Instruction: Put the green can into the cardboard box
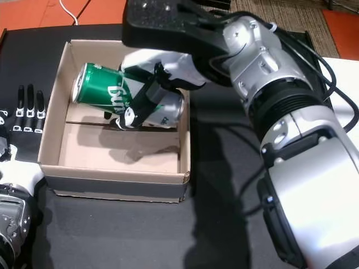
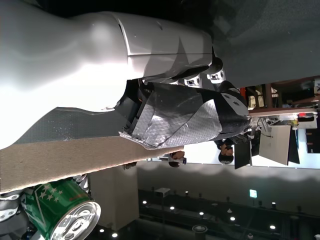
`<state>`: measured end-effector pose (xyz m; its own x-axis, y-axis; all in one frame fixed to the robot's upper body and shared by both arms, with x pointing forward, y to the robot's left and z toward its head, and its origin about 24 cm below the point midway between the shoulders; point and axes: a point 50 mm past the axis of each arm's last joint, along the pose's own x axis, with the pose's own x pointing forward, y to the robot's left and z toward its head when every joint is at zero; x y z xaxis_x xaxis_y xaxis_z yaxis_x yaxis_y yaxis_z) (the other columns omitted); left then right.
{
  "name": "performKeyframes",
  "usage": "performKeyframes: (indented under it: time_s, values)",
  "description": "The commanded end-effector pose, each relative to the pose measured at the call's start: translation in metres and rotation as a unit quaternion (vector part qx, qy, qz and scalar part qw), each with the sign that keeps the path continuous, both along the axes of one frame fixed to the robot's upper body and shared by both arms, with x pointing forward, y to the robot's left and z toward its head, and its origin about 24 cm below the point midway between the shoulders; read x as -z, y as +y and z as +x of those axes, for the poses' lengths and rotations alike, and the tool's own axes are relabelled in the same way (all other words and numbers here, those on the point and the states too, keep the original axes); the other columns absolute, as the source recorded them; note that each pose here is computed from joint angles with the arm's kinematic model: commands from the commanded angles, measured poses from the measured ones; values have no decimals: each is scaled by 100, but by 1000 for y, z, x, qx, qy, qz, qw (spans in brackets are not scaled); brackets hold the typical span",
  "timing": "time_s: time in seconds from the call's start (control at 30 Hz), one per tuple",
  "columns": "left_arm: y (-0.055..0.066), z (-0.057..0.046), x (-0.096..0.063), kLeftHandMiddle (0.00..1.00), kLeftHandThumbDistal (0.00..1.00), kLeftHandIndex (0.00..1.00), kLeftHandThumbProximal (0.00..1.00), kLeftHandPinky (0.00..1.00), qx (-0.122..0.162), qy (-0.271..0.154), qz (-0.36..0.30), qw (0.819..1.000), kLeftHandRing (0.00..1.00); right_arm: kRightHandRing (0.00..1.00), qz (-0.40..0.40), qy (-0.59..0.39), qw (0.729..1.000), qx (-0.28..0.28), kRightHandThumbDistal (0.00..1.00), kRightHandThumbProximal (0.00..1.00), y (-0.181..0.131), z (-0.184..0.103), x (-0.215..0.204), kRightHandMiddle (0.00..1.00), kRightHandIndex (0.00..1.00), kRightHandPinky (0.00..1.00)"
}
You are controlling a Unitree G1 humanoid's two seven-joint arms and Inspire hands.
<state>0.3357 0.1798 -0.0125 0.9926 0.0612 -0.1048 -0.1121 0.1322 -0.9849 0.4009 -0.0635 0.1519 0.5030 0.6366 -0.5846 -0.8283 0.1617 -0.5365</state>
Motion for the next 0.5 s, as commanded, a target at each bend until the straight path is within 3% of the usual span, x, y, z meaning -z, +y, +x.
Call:
performKeyframes:
  time_s: [0.0, 0.07, 0.13, 0.17, 0.23, 0.3, 0.37, 0.47]
  values:
    - [-6, -10, 15, 44, 0, 42, 75, 72, -1, 39, -10, 999, 58, 24, 15, -13, 1000, -10, 35, 0, 4, 0, -3, 15, 13, 33]
    - [-6, -10, 15, 45, 0, 43, 75, 73, 0, 37, -8, 999, 59, 26, 26, -14, 999, -13, 33, 0, 5, -1, -3, 18, 17, 35]
    - [-7, -10, 15, 45, 0, 43, 75, 71, -1, 39, -11, 999, 58, 39, 48, -12, 999, -11, 31, 1, 7, -1, -4, 32, 33, 47]
    - [-7, -10, 15, 46, 0, 44, 76, 72, -1, 37, -12, 999, 59, 46, 55, -13, 998, -9, 33, 8, 7, -1, -4, 40, 41, 53]
    - [-7, -11, 15, 45, 0, 43, 76, 71, -1, 36, -11, 999, 58, 63, 63, -12, 998, -10, 45, 24, 6, -1, -4, 57, 57, 65]
    - [-7, -11, 16, 46, 0, 44, 77, 71, -2, 33, -14, 999, 59, 73, 57, -18, 998, -19, 53, 35, 5, -2, -5, 67, 67, 71]
    - [-7, -11, 16, 45, 0, 43, 77, 69, -3, 31, -20, 999, 58, 80, 47, -24, 998, -26, 69, 41, 4, -2, -6, 73, 71, 78]
    - [-6, -11, 16, 45, 0, 42, 78, 68, -4, 33, -20, 999, 57, 98, 30, -28, 999, -25, 88, 46, 1, -1, -7, 90, 81, 95]
